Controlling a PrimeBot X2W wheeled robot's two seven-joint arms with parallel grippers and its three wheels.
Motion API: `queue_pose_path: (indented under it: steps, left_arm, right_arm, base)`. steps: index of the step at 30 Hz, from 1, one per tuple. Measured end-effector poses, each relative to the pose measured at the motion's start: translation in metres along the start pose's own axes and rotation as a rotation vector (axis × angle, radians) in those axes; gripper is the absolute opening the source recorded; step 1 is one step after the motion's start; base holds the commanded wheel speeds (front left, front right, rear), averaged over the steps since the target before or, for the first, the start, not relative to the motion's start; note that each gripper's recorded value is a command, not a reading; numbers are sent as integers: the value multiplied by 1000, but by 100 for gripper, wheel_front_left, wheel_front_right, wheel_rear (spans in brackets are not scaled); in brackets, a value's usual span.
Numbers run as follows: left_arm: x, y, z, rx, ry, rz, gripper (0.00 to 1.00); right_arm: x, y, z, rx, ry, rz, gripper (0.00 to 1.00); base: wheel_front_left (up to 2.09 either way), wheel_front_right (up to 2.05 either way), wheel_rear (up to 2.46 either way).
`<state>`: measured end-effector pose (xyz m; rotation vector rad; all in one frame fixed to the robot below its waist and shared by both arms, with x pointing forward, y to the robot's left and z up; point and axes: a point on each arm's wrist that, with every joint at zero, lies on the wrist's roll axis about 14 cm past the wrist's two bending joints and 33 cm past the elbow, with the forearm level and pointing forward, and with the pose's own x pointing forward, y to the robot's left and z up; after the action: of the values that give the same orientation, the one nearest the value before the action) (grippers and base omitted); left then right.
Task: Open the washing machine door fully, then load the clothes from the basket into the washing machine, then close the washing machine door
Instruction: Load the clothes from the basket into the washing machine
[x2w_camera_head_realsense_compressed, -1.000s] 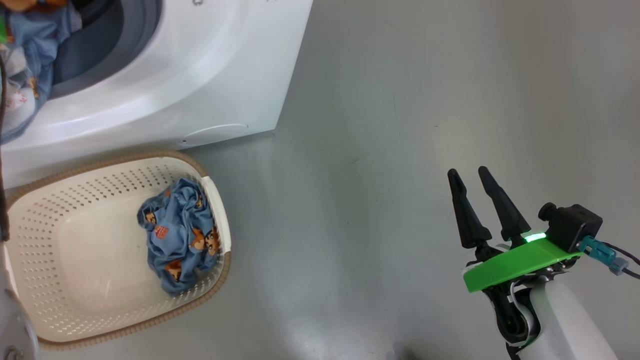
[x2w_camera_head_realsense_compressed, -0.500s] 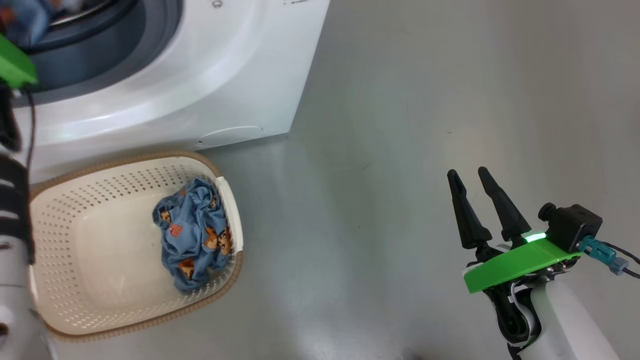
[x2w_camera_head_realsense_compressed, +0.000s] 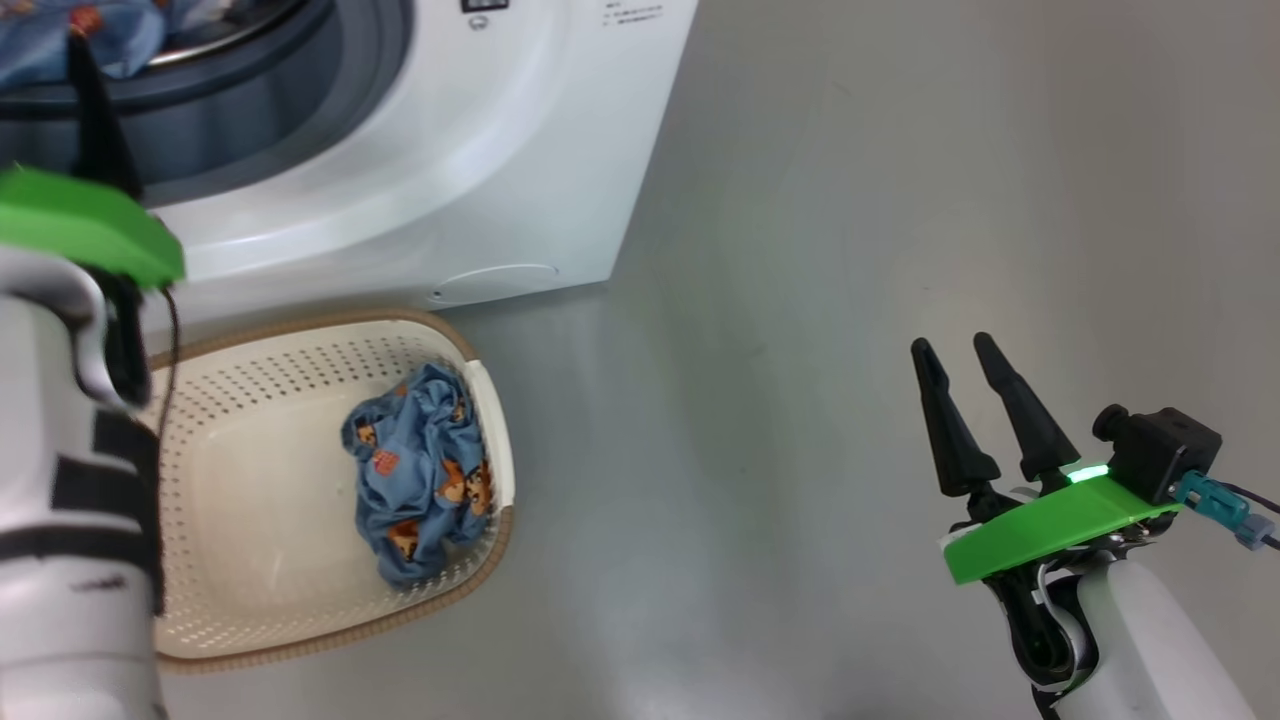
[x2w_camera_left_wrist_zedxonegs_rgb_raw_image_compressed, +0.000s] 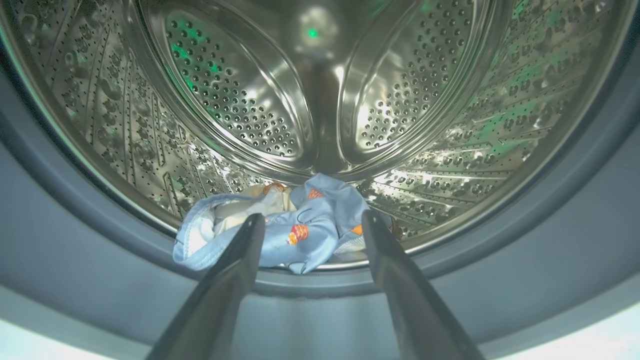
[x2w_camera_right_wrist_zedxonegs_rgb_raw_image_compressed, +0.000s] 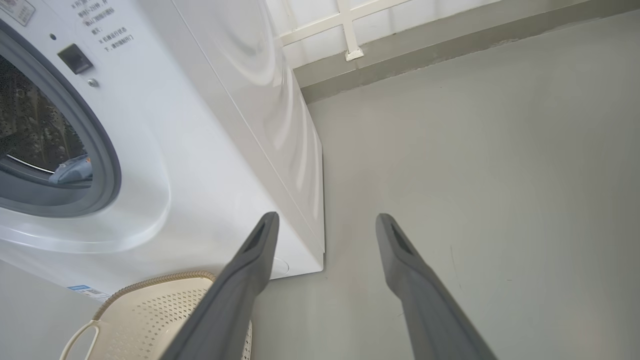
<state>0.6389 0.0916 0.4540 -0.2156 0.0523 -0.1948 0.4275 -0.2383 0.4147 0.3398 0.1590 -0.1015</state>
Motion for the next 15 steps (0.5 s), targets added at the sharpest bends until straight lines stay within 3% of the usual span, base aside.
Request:
queue_pose_path:
  steps: [15]
  left_arm:
    - [-75, 14, -27, 10, 47, 43, 100]
  right_arm:
    - [-1, 3, 12, -14, -26, 27, 100]
  base:
    - [0, 0, 0]
